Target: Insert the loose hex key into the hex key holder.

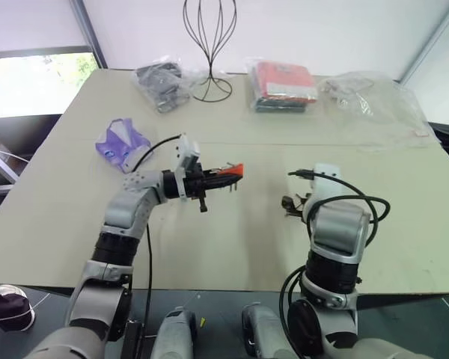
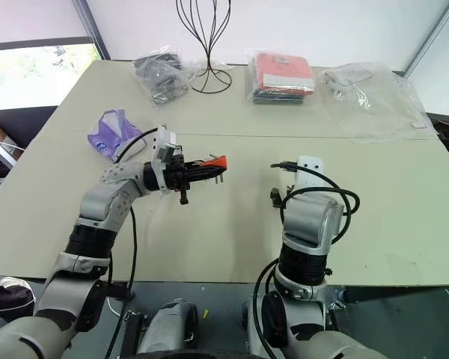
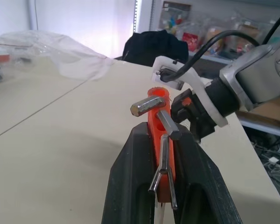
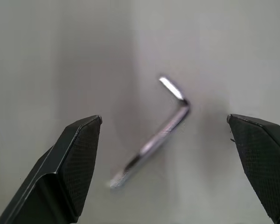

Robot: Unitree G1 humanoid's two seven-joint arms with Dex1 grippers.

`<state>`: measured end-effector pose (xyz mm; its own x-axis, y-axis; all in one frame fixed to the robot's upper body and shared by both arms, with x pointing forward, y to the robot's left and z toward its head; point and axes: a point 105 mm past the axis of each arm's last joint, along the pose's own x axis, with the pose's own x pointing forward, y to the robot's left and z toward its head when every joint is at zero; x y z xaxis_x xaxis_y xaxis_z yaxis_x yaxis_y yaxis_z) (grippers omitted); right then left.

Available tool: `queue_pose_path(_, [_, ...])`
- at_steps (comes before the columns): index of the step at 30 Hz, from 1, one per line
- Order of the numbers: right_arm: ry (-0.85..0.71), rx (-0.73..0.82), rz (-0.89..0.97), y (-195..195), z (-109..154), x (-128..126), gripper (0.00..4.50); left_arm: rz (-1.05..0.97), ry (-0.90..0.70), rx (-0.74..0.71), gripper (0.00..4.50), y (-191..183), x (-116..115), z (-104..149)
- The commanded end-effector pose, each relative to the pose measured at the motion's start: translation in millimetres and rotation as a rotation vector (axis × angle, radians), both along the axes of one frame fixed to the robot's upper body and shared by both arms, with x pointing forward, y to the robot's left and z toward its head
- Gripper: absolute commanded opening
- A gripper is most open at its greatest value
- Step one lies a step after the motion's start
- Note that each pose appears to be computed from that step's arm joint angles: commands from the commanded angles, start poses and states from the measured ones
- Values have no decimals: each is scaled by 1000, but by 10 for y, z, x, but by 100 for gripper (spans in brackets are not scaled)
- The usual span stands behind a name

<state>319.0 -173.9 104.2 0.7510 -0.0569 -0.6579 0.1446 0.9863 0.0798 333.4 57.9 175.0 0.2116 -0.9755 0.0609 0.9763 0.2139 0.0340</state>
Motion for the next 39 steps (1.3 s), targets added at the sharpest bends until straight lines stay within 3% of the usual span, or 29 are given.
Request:
queue_pose_path(1, [17,55,0,147,18,-13,423,-2,-60,-9,0,-22,-18,115])
queue_pose_path(3, [48,56,-5,153,-30,-44,362,3,-63,-9,0,-18,-10,119])
queue_pose_path(10, [96,78,65,370,-41,-62,4,17,-65,-6,0,-13,12,106])
queue_pose_path(16, [97,71,100,366,11,-40,4,30,-68,-4,0,1,16,97])
queue_pose_path(24, [-30,-43,298,314,289,63,4,40,-68,-4,0,-8,39,80])
queue_pose_path(28, [-121,-214,492,298,478,108,4,39,-69,-5,0,-17,49,77])
queue_pose_path(29, [-162,-312,606,309,545,103,68,38,-69,-5,0,-21,53,78])
queue_pose_path(30, [-176,-381,674,273,572,88,99,38,-68,-5,0,-22,59,79])
queue_pose_path(34, [-205,-572,787,71,646,114,300,38,-68,-4,0,-24,67,75])
queue_pose_path(37, [-187,-831,999,-186,680,120,300,34,-65,0,0,-31,69,61])
queue_pose_path(39, [-203,-704,939,-228,724,164,300,35,-64,3,0,-31,79,59])
